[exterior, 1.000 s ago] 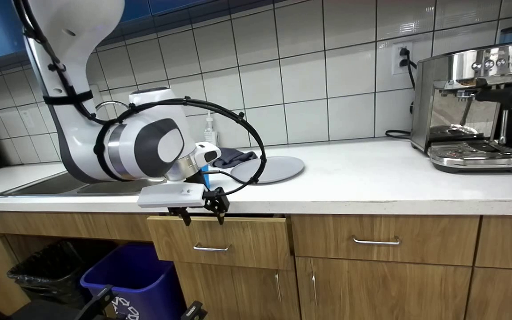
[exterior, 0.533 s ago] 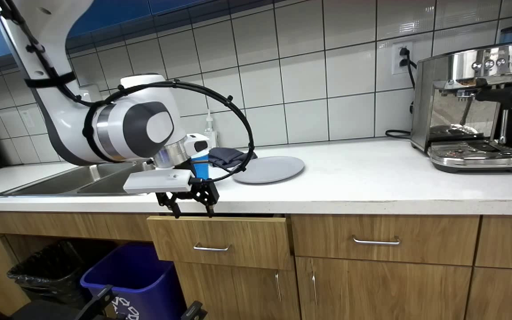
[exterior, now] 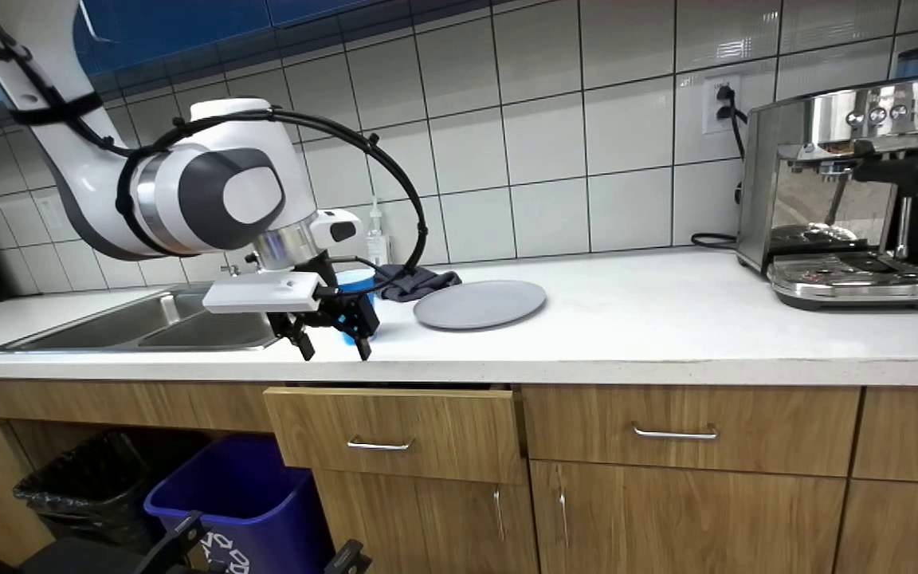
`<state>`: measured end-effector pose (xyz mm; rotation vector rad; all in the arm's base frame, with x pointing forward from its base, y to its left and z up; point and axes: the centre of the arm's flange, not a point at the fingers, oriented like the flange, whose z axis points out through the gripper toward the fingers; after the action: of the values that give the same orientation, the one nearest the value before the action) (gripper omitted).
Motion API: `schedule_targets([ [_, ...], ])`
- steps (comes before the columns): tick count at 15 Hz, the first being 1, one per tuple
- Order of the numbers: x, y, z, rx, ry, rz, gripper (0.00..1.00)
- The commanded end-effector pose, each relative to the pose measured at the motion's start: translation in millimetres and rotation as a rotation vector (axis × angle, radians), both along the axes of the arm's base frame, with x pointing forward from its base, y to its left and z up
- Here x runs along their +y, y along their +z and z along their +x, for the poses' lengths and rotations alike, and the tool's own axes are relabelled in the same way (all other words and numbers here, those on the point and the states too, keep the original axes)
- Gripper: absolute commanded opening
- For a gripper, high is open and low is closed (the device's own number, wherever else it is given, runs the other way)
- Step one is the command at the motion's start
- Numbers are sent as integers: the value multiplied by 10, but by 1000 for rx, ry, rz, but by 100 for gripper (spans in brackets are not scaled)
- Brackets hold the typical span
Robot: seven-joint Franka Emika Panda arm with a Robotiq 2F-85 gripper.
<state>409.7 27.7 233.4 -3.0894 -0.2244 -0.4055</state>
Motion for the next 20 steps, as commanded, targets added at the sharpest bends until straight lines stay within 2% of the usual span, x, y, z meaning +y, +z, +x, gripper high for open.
schedule_targets([
  [1,-134,492,-202,-12,-3,-15,100],
  [9,-274,753,-200,10,-1,24,100],
  [15,-515,736,-180,44,-8,59,100],
  [20,-567,733,-193,53,-14,55,100],
])
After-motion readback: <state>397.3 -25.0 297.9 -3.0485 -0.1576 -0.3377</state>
